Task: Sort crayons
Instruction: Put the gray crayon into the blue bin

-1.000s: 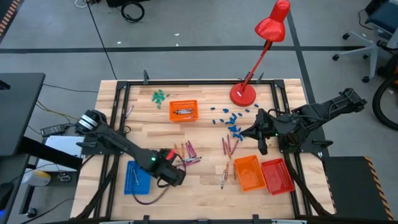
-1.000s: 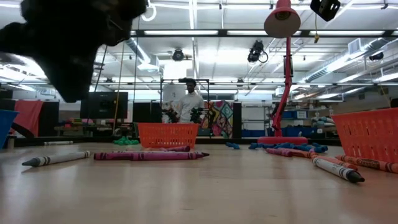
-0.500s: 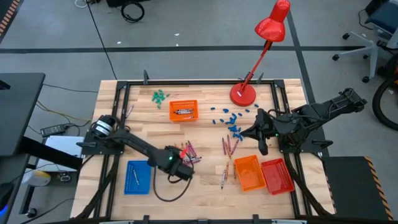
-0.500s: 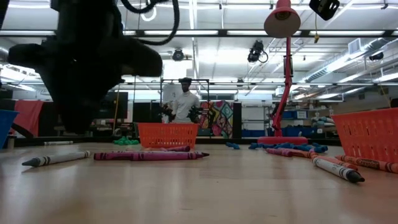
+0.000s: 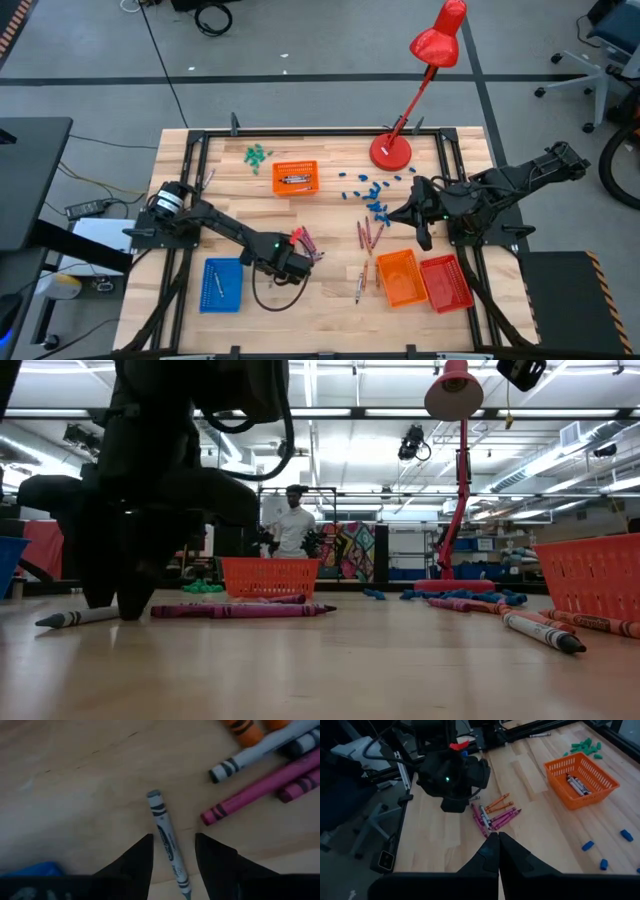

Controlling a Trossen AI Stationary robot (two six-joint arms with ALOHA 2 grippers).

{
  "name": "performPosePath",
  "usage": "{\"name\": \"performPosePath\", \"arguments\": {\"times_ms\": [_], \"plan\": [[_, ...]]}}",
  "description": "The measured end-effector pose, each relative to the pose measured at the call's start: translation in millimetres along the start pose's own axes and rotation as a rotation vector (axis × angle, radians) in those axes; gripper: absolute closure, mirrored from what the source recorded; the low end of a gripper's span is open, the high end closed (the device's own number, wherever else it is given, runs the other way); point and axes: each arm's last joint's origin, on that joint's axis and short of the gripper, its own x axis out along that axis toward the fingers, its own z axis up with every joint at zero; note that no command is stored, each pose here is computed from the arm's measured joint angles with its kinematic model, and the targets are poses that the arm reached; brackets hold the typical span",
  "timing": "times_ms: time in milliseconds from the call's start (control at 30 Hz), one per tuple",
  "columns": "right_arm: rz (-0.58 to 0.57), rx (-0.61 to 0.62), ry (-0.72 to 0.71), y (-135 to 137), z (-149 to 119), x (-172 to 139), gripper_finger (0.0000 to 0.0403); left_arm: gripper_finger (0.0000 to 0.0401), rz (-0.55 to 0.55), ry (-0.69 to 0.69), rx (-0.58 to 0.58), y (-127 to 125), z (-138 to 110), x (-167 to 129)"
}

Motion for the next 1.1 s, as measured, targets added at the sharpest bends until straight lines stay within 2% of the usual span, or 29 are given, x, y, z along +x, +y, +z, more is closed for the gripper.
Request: {"name": "performPosePath", "arguments": {"times_ms": [100,233,333,467,533,733,867,1100], "plan": [[0.000,-0.002,-0.002,0.1,0.2,0.0,0.0395,0.0250,0.004,0.010,-0.004,3.4,-2.2,3.2],[0.002,-0.010,-0.006,0.3,0.6,0.0,0.0395,0.0271,-0.018,0.009,0.052,1.7,-3.7,3.9],[0.002,-0.016,-0.007,0.3,0.6,0.0,0.0395,0.0305,-0.040,0.010,0.084,-0.3,-3.1,4.0],[0.005,-0.013,-0.015,0.7,1.5,-0.1,0.0395,0.0369,-0.049,0.012,0.105,-1.3,-3.7,4.3],[0.003,-0.013,-0.017,0.6,1.5,0.0,0.0395,0.0385,-0.050,0.012,0.130,-1.4,-4.0,4.3],[-0.010,-0.020,-0.024,0.3,1.8,0.0,0.0395,0.0373,-0.058,0.009,0.201,-1.0,-3.8,0.3],[-0.011,-0.020,-0.025,0.3,1.8,0.0,0.0395,0.0376,-0.095,0.006,0.263,1.2,-4.9,-12.3],[-0.036,-0.013,-0.041,-0.4,2.5,-0.1,0.0395,0.0376,-0.156,-0.023,0.452,9.5,-4.5,-38.9]]}}
